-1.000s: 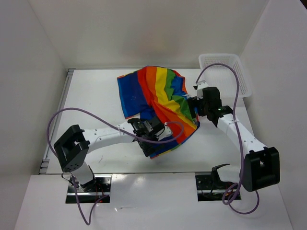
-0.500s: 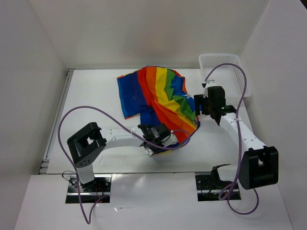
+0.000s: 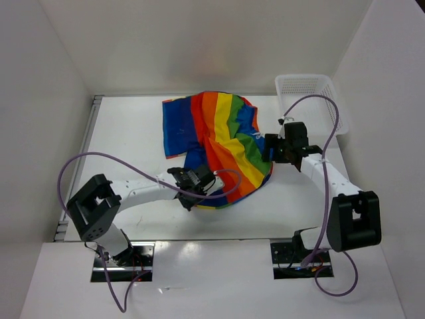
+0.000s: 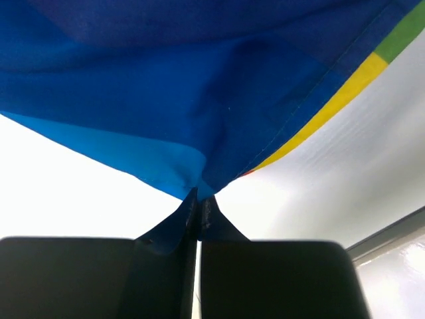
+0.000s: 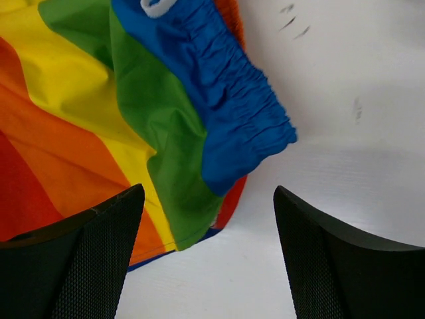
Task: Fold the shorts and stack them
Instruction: Flatten the shorts out
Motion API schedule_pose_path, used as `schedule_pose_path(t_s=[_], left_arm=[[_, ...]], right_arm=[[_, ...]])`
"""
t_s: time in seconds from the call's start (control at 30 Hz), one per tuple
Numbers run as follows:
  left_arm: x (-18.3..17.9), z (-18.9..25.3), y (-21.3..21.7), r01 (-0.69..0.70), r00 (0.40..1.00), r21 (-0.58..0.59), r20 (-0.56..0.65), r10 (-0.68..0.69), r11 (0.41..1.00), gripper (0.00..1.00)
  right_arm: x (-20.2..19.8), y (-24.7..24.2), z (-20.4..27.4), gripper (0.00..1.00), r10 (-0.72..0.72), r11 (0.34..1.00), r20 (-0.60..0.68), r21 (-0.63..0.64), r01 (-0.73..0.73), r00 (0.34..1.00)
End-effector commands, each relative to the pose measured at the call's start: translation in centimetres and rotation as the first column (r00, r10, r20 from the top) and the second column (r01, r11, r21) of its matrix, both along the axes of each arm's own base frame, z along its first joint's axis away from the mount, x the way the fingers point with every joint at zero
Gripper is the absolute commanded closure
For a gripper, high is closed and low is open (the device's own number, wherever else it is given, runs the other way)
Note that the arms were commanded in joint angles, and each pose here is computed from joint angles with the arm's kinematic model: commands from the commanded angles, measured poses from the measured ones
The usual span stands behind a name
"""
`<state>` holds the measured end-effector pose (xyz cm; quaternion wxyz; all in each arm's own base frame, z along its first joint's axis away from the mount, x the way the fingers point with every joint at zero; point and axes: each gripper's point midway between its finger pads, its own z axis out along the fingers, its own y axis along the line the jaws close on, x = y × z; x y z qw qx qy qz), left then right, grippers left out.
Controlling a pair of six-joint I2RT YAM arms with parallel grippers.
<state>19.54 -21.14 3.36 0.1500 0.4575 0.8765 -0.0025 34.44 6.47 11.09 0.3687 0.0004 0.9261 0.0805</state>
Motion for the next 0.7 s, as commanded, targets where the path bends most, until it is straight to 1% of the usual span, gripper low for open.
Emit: schedule_pose_path(t_s=[0.0, 0.03, 0.13, 0.17, 0.27, 0.3, 0.37, 0.43, 0.47, 0.53, 0.67], left_arm=[[-0.3, 0.5, 0.2, 0.010, 1.000, 0.015, 0.000, -0.010, 1.000, 0.99], [-0.1, 0.5, 0.4, 0.006, 1.000, 0.023, 0.010, -0.006, 1.000, 0.99], [0.8, 0.7, 0.9, -0.017, 0.999, 0.043, 0.052, 0.015, 0.999, 0.99], [0.5, 0.1, 1.7, -0.020, 0.999, 0.070, 0.047, 0.017, 0.997, 0.99], [1.2, -0.6, 4.5, -0.088, 0.995, 0.125, 0.061, 0.081, 0.988, 0.99], [1.3, -1.1, 6.2, -0.120, 0.991, 0.157, 0.080, 0.109, 0.980, 0.99], [1.0, -1.4, 7.1, -0.133, 0.989, 0.171, 0.086, 0.119, 0.976, 0.99], [0.9, -1.4, 7.3, -0.133, 0.989, 0.171, 0.086, 0.119, 0.976, 0.99], [1.0, -1.2, 6.7, -0.129, 0.990, 0.149, 0.081, 0.118, 0.980, 0.99], [1.5, -0.8, 5.6, -0.124, 0.990, 0.119, 0.077, 0.116, 0.985, 0.99], [3.0, 0.0, 4.0, -0.127, 0.988, 0.087, 0.100, 0.118, 0.988, 0.99]], right_arm=[[0.4, 1.9, -0.9, 0.17, -0.040, 0.988, -0.031, 0.147, 0.044, 0.999], [0.6, 2.1, -1.1, 0.17, -0.065, 0.983, -0.045, 0.170, 0.071, 0.997], [0.7, 1.5, -2.2, 0.18, -0.134, 0.975, -0.075, 0.169, 0.145, 0.988], [0.9, 0.8, -2.3, 0.20, -0.177, 0.972, -0.068, 0.144, 0.185, 0.982], [1.1, -0.2, -3.0, 0.21, -0.247, 0.960, -0.078, 0.114, 0.255, 0.966], [1.3, -0.3, -3.4, 0.21, -0.253, 0.959, -0.081, 0.106, 0.261, 0.964], [1.7, -0.2, -4.1, 0.21, -0.261, 0.957, -0.088, 0.110, 0.270, 0.961], [1.9, 0.6, -4.6, 0.21, -0.239, 0.957, -0.109, 0.145, 0.253, 0.965], [2.6, 0.9, -4.4, 0.21, -0.230, 0.957, -0.094, 0.161, 0.242, 0.969], [2.5, 1.5, -5.5, 0.25, -0.207, 0.959, -0.132, 0.171, 0.228, 0.969], [2.2, 2.0, -6.5, 0.25, -0.208, 0.951, -0.177, 0.193, 0.242, 0.962]])
